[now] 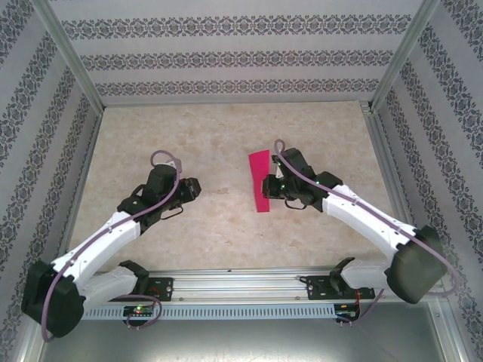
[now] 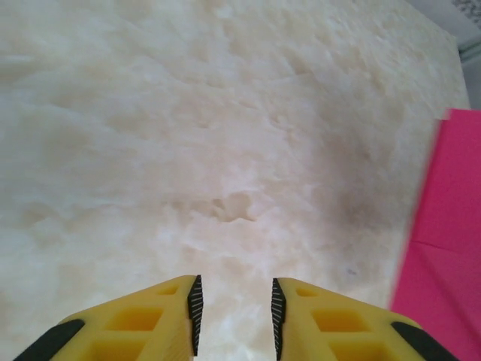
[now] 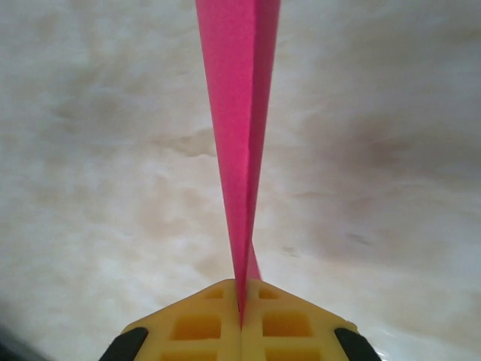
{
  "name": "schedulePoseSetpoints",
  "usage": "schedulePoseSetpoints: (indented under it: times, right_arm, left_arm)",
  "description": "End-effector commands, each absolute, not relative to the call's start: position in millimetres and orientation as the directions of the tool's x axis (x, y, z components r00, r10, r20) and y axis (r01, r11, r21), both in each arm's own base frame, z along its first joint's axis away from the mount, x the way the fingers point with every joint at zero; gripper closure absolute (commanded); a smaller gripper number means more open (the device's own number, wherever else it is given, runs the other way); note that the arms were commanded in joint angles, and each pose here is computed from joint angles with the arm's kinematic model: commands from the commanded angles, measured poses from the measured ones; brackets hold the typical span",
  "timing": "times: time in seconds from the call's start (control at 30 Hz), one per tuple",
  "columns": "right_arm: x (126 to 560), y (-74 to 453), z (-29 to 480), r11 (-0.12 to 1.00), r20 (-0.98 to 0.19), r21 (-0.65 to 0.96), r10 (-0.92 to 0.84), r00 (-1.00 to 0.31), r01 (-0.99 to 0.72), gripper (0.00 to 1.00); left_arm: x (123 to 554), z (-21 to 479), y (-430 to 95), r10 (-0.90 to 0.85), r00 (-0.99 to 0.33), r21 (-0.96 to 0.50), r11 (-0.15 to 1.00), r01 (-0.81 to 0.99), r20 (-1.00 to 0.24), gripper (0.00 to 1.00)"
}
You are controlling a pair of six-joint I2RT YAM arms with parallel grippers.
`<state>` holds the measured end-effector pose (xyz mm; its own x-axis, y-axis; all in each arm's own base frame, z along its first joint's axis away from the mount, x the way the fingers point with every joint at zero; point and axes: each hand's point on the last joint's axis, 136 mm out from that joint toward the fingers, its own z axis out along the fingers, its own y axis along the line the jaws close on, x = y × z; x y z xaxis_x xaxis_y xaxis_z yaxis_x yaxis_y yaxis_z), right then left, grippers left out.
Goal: Fold a paper plane with a square sheet of paper (pick it up from the middle)
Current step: Turn over the paper at the center of the table.
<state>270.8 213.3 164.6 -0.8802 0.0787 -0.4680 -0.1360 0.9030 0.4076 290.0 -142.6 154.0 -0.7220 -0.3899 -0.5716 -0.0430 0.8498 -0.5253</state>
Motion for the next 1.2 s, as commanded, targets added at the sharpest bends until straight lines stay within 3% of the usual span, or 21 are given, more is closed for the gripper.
schedulePoseSetpoints:
  times: [0.0, 0.1, 0.2, 0.6, 0.67, 0.77, 0.83, 0.93, 1.03, 1.17]
  right_arm:
    - [240.1, 125.4, 165.1, 0.990, -0.422, -0.104, -0.130, -0.897, -0.094, 0.97]
    - [241.9, 98.9, 190.8, 0.936, -0.407, -0.343, -0.219, -0.887, -0.073, 0.97]
    - [247.9, 105.2, 191.4, 0.896, -0.353, -0.433, -0.271, -0.895, -0.100, 0.98]
    - [277.1, 260.6, 81.7, 0.914, -0.131, -0.296, -0.325, -0.936, -0.276, 0.93]
    - [279.6, 288.4, 72.9, 0.927, -0.140, -0.236, -0.328, -0.934, -0.291, 0.87]
    - [274.9, 328.4, 70.2, 0.956, -0.138, -0.034, -0.292, -0.946, -0.290, 0.64]
    - [274.6, 351.2, 81.9, 0.949, -0.185, 0.139, -0.258, -0.948, -0.285, 0.56]
    - [273.8, 364.2, 114.2, 0.886, -0.242, 0.383, -0.177, -0.954, -0.262, 0.54]
    - [280.1, 339.4, 127.9, 0.846, -0.289, 0.488, -0.078, -0.954, -0.217, 0.53]
    - [286.9, 314.4, 109.6, 0.728, -0.205, 0.670, -0.012, -0.979, -0.149, 0.67]
  left_arm:
    - [277.4, 143.3, -114.3, -0.371, -0.710, -0.419, 0.900, -0.118, -0.598, 0.65]
    - [267.9, 142.2, -100.6, -0.384, -0.704, -0.389, 0.907, -0.164, -0.598, 0.64]
    - [256.2, 145.0, -87.7, -0.419, -0.682, -0.389, 0.897, -0.210, -0.599, 0.64]
    - [210.6, 163.6, -59.8, -0.456, -0.644, -0.408, 0.882, -0.236, -0.614, 0.55]
    - [206.2, 165.9, -59.2, -0.435, -0.657, -0.395, 0.892, -0.222, -0.615, 0.55]
    - [199.3, 171.1, -64.4, -0.399, -0.693, -0.390, 0.903, -0.181, -0.600, 0.54]
    - [194.9, 170.7, -66.9, -0.389, -0.712, -0.395, 0.903, -0.170, -0.584, 0.53]
    - [191.3, 168.3, -73.8, -0.391, -0.734, -0.423, 0.893, -0.155, -0.556, 0.53]
    - [189.2, 171.4, -82.3, -0.402, -0.747, -0.466, 0.874, -0.140, -0.530, 0.52]
    - [185.8, 173.5, -90.4, -0.386, -0.777, -0.484, 0.867, -0.120, -0.498, 0.51]
